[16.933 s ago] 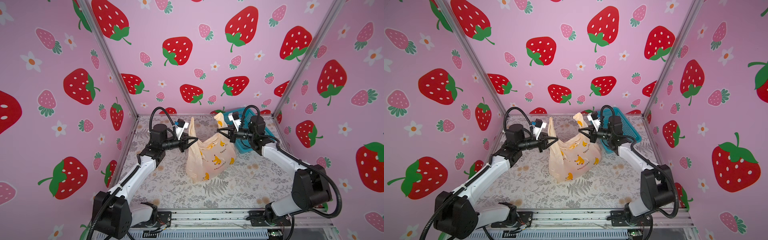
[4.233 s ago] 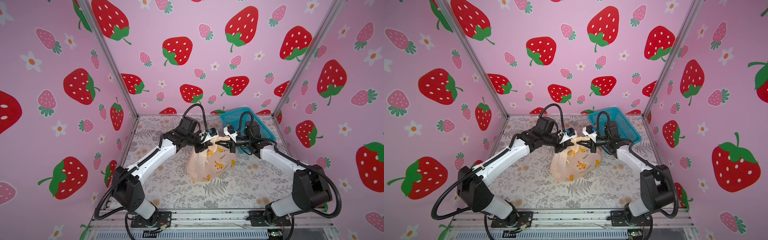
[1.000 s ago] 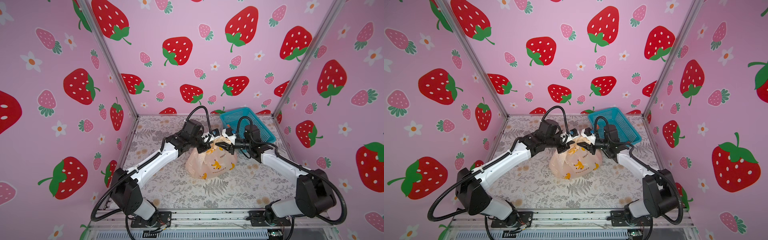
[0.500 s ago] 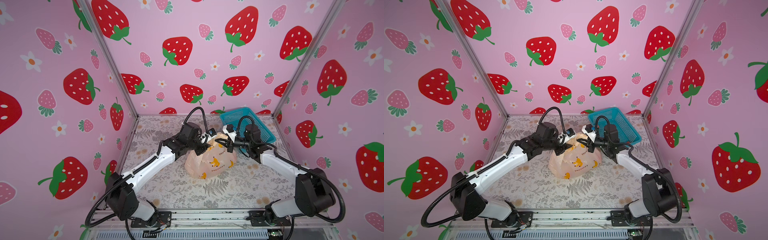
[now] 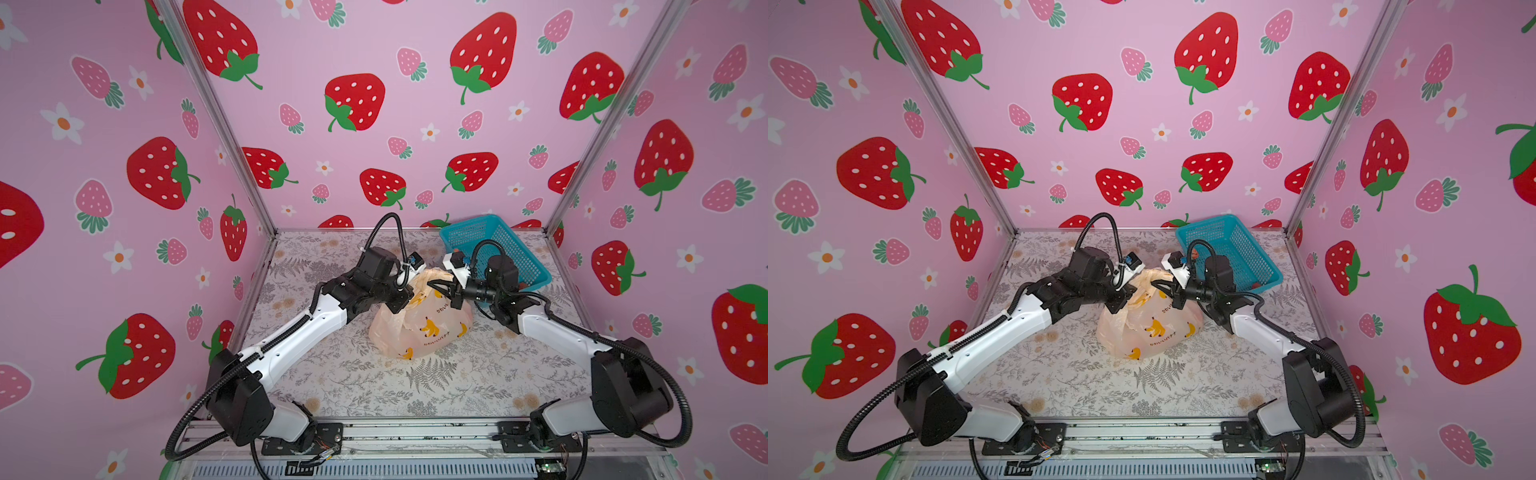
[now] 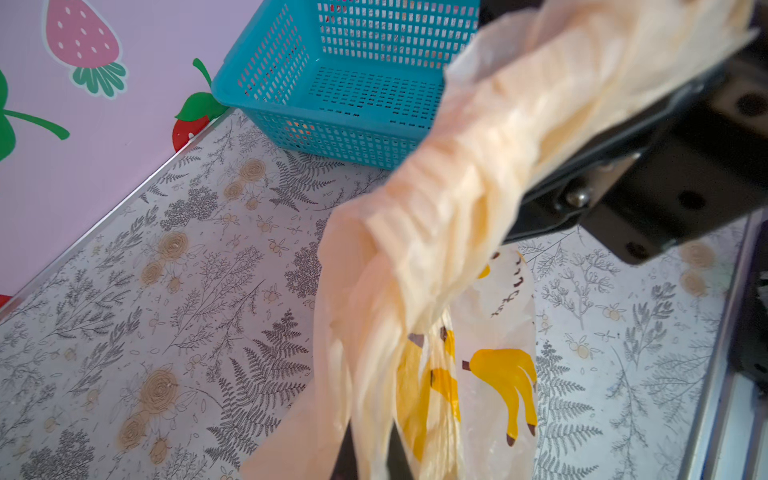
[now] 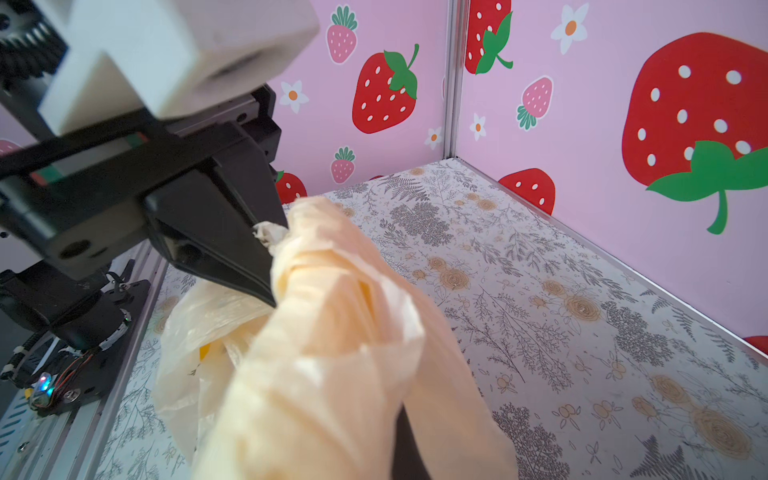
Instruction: Place the fake fruits into the plastic bag and tie a complex knot
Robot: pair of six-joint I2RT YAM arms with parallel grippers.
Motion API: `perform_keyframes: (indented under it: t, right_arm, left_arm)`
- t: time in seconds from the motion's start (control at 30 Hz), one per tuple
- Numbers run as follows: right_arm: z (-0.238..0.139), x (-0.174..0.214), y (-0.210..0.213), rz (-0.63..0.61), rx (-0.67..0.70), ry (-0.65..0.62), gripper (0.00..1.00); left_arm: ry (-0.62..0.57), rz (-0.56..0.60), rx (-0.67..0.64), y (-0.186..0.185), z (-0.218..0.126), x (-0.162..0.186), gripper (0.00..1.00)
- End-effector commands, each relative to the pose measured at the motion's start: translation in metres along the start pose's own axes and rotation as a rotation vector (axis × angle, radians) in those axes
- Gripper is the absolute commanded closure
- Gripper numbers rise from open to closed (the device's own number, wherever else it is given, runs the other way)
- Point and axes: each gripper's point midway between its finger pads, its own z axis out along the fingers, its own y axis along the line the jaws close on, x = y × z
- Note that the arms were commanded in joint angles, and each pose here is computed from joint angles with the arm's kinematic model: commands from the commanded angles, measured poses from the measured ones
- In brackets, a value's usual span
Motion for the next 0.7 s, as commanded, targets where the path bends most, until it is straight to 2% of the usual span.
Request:
perform_keyframes:
  t: [0.0,0.33,0.67]
  right_arm:
    - [-0.005,-0.016,0.004,-0.047,0.023,-0.048,1.0]
    - [-0.004,-0.017,0.014,-0.073,-0.028,-0.052,1.0]
    - [-0.008,-0.016,0.015,-0.151,-0.097,0.014,0.66]
  left_arm:
    - [-0.105,-0.051,0.059,-0.012,-0.013,-0.03,1.0]
    - [-0.075,0.023,0.097,-0.024,-0.003,-0.028,1.0]
    - [-0.028,0.101,0.043,-0.015,0.001,-0.021,1.0]
